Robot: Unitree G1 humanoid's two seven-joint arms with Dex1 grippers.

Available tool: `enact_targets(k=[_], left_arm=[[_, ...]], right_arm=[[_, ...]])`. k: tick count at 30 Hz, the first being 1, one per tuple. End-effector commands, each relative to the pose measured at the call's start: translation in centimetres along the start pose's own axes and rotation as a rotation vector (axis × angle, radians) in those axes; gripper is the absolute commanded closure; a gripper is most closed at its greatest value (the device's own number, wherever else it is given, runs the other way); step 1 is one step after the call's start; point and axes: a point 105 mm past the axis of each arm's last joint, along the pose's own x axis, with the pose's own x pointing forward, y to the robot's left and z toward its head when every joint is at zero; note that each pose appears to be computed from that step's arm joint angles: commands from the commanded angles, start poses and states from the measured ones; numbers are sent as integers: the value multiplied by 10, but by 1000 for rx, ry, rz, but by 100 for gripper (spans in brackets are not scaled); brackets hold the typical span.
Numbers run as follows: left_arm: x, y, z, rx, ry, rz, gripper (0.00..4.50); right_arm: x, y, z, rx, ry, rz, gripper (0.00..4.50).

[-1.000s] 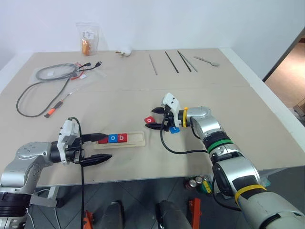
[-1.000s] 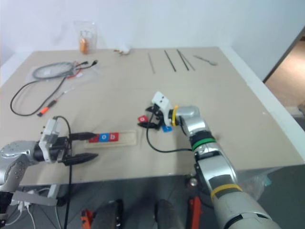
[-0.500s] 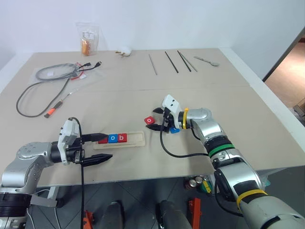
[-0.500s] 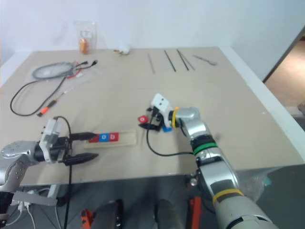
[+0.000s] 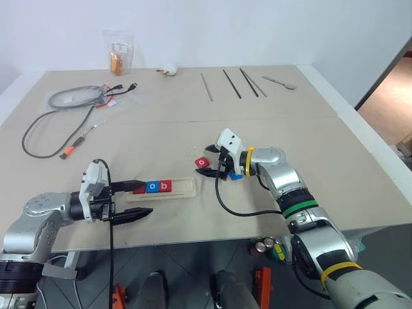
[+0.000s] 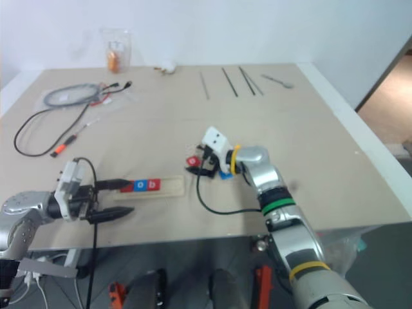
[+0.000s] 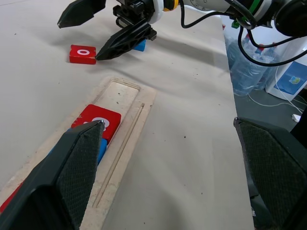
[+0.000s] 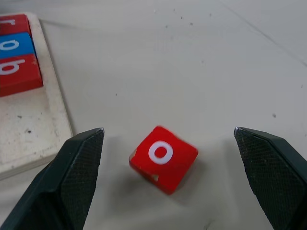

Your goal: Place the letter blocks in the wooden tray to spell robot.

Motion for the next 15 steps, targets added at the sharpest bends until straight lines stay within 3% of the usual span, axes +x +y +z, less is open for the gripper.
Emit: enact_targets(k=[1,8,12,15], left_arm=[[4,-3,6,25,-10,-14,0],[4,-3,6,24,-16,-9,0],[4,-1,11,33,-35,1,0],[4,2,18,45,-57,11,0]], right_arm=[[-7,-8,7,-5,-8,-49,26],[-12,-6,16,10,-66,-59,45],[-14,-3,15,30,-77,-55,154],[-13,-1,12,46,-73,-55,265]])
